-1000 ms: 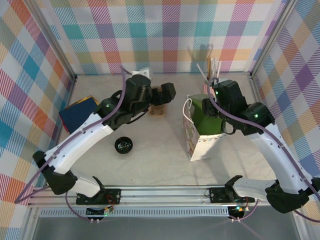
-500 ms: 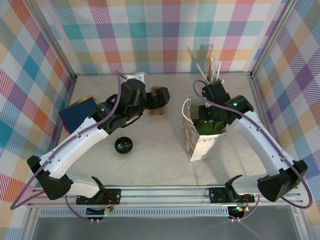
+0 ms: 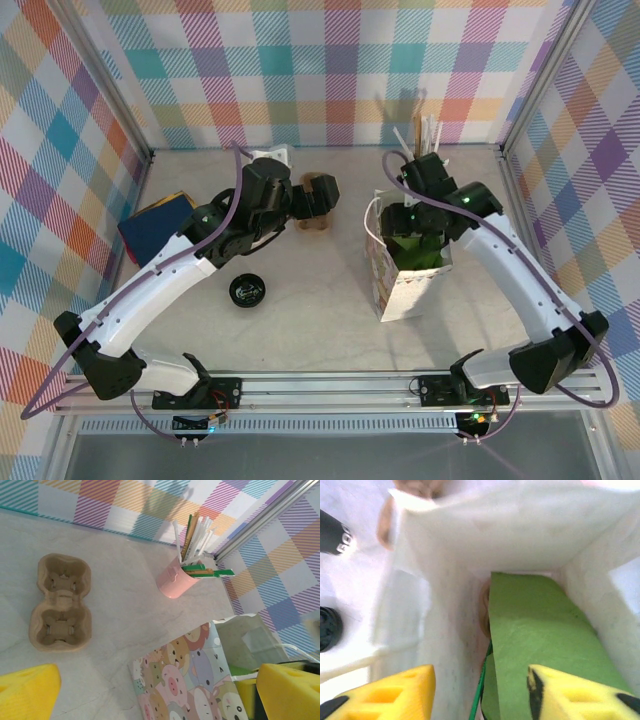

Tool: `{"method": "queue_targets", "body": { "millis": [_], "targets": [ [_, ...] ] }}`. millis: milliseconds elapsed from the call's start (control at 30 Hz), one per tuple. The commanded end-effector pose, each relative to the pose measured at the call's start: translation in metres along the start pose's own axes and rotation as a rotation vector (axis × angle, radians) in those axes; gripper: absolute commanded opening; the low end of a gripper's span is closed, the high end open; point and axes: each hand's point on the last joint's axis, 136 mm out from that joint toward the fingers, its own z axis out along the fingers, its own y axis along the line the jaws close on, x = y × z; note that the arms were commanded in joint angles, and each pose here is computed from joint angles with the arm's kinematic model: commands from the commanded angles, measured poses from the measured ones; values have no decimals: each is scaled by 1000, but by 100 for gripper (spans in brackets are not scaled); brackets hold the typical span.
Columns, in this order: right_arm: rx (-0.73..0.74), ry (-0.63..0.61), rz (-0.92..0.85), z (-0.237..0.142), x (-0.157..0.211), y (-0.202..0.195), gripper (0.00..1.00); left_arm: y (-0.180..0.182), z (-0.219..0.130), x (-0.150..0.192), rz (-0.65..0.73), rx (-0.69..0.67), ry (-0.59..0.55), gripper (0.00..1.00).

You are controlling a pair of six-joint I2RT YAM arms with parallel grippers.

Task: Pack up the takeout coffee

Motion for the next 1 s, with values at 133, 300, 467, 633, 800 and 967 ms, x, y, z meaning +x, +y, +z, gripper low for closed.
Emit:
{"method": "queue_targets", "body": {
  "millis": [133, 300, 467, 633, 800, 967],
  "targets": [
    [82, -267, 18, -74, -39, -27, 80, 48, -21, -29, 22, -163, -65, 100],
    [181, -430, 126, -97, -64, -71, 97, 108, -35, -46, 43, -364, -130, 100],
    [236, -502, 327, -98, -77, -126, 99, 179, -44, -52, 16, -557, -171, 100],
    [292, -457, 473, -63, -66, -174, 99, 258, -37, -41, 37, -784, -204, 100],
    [419, -461, 431, -7, -42, -208, 99, 341, -34, -21, 10, -1045, -188, 100],
    [456, -382, 349, 71, -12, -228, 99, 397, -9, 16, 10, -1129, -68, 100]
  ]
}}
